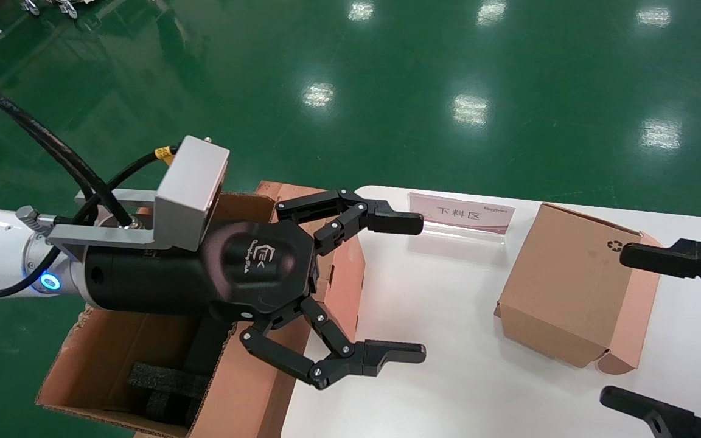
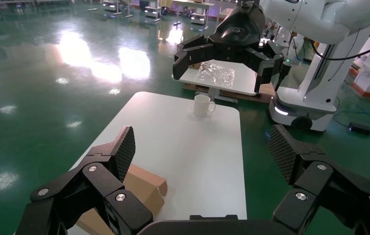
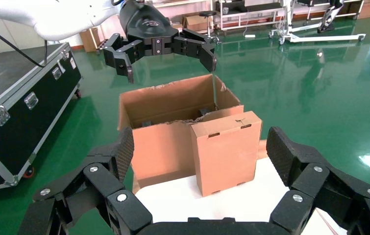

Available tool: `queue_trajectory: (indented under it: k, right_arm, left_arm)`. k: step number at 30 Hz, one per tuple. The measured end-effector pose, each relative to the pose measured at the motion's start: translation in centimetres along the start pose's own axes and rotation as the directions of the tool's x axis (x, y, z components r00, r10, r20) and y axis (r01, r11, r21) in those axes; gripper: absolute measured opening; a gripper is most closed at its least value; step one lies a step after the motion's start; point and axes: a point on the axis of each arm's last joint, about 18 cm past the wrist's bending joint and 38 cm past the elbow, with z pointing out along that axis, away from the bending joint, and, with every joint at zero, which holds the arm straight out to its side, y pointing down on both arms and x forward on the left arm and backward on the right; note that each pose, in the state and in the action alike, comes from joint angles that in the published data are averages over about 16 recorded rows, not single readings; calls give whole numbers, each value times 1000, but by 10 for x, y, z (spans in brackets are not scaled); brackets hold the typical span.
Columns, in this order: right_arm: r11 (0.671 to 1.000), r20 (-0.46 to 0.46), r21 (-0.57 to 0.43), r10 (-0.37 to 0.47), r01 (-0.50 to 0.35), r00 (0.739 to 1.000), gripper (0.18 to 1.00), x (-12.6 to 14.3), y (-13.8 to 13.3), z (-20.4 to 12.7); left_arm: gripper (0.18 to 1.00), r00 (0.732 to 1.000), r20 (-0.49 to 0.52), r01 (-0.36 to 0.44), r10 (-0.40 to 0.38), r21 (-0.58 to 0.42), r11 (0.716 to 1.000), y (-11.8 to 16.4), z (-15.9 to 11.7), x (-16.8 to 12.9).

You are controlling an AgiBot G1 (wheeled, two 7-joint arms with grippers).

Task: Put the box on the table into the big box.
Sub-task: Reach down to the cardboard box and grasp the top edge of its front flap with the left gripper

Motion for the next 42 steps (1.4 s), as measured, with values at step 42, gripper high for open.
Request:
queue_trajectory:
  k: [42]
  right_arm:
    - [1000,0,0,0,0,1000,995,0,0,0]
  left_arm:
    - [997,1000,1,1,-1,-2,1000,1,0,0]
